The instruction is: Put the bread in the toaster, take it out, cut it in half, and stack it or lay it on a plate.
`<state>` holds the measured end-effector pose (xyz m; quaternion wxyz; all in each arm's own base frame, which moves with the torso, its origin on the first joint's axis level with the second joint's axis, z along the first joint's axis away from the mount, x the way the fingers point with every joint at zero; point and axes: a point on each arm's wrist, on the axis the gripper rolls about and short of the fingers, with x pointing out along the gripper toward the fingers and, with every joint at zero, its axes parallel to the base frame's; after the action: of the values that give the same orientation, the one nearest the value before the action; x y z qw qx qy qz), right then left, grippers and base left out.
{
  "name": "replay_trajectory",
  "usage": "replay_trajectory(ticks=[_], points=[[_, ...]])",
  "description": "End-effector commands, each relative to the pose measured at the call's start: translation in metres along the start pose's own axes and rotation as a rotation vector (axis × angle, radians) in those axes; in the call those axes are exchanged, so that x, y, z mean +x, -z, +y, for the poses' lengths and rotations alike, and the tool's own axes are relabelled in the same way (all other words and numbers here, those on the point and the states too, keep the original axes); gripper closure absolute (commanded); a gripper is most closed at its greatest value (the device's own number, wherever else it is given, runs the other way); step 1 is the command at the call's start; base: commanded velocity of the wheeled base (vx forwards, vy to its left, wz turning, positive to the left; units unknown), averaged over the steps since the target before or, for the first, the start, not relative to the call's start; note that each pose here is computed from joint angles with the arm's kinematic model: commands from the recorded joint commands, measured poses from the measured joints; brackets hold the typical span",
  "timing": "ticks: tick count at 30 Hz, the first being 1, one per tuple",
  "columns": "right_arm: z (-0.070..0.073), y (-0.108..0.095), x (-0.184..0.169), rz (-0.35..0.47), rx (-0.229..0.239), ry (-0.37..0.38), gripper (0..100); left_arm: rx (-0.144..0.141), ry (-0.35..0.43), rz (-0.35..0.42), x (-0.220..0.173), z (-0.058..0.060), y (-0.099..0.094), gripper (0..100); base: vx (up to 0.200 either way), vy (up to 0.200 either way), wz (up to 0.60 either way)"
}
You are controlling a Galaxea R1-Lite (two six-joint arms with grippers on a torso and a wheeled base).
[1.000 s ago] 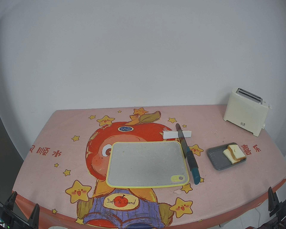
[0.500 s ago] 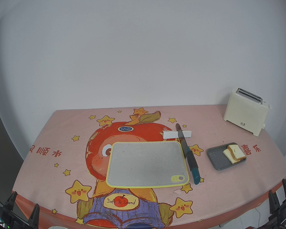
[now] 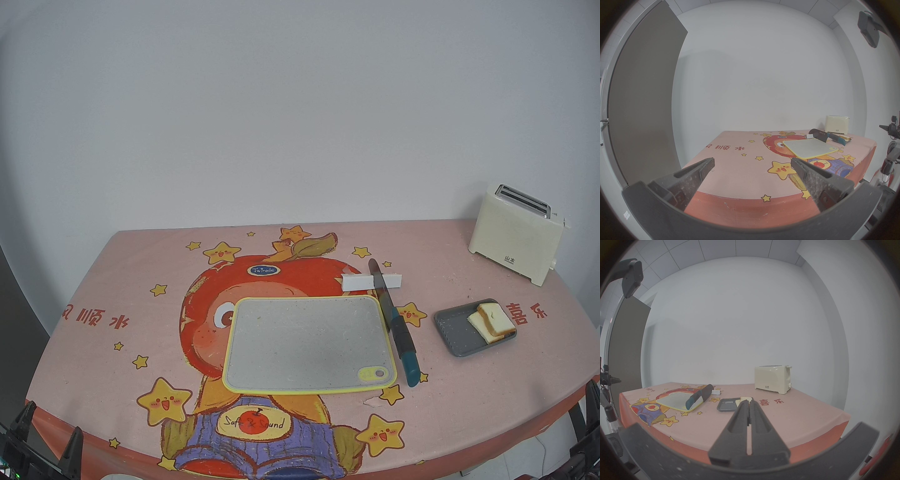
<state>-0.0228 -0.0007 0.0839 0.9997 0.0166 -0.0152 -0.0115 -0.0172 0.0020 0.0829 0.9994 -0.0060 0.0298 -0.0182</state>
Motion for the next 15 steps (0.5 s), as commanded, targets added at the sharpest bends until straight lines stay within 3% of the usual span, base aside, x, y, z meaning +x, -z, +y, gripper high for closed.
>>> replay_trajectory(ticks=[1,3,4,15], points=[[-0.0001,0.0053,0.0003,0.012,-0.018,0.000,100,0.000,-0.008,0.014,0.0010,-0.0001,0.0050,0,0.000,0.000,0.00],[-0.0001,0.0053,0.0003,0.012,-0.021,0.000,100,0.000,-0.008,0.013,0.0009,-0.0001,0.0050,0,0.000,0.000,0.00],[0.0007,0.0057,0.0002,0.015,-0.053,-0.037,100,0.003,-0.093,-0.050,-0.0038,-0.0018,0.0065,0,0.000,0.000,0.00],[0.0009,0.0058,0.0002,0.016,-0.065,-0.049,100,0.000,-0.082,-0.054,-0.0044,-0.0018,0.0070,0,0.000,0.000,0.00]])
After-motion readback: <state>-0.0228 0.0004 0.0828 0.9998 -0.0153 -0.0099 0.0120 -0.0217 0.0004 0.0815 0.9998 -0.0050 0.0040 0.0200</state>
